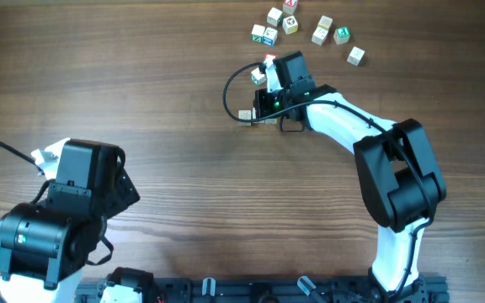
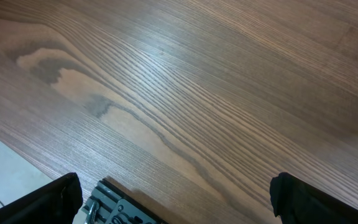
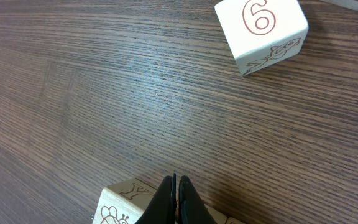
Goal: Form a horizontal line
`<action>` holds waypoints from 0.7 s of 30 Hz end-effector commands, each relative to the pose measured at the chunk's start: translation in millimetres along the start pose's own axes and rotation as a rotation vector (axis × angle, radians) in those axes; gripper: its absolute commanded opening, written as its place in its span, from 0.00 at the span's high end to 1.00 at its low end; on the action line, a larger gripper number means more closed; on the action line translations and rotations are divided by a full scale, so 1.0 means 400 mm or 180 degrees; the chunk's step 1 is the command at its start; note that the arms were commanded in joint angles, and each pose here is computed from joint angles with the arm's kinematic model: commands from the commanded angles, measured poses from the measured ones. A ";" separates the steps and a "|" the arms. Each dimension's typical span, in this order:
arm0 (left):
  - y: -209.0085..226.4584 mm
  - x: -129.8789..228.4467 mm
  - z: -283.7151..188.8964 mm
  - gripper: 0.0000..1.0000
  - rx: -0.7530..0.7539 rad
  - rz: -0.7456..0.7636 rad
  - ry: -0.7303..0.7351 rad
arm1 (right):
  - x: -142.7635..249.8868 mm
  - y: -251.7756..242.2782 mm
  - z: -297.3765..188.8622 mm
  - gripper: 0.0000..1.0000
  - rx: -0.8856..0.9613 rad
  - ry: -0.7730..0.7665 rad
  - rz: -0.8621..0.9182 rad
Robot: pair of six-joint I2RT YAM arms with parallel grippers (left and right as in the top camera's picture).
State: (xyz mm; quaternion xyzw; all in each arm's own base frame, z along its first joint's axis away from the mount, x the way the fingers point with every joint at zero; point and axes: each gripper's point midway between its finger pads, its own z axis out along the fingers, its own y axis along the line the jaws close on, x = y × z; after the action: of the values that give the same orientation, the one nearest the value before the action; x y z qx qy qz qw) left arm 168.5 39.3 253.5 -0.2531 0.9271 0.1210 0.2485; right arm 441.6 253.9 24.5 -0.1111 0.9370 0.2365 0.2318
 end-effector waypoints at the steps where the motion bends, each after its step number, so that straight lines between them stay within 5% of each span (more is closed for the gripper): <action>1: 0.010 -0.004 0.001 0.00 -0.0046 -0.0096 -0.0039 | 0.015 -0.003 0.016 0.96 -0.0038 0.0061 -0.0043; 6: 0.010 -0.004 0.001 0.00 -0.0046 -0.0097 -0.0039 | -0.039 -0.025 0.010 0.95 0.0092 -0.0218 -0.0076; 21: 0.010 -0.004 0.001 0.00 -0.0045 -0.0096 -0.0040 | 0.012 -0.056 0.009 0.96 0.0266 0.0036 0.0096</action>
State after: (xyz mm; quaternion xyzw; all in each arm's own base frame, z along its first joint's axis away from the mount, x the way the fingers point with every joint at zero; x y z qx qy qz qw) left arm 168.5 39.3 253.5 -0.2531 0.9271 0.1210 0.2485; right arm 446.3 238.5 19.4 -0.0937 0.9454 0.2060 0.2343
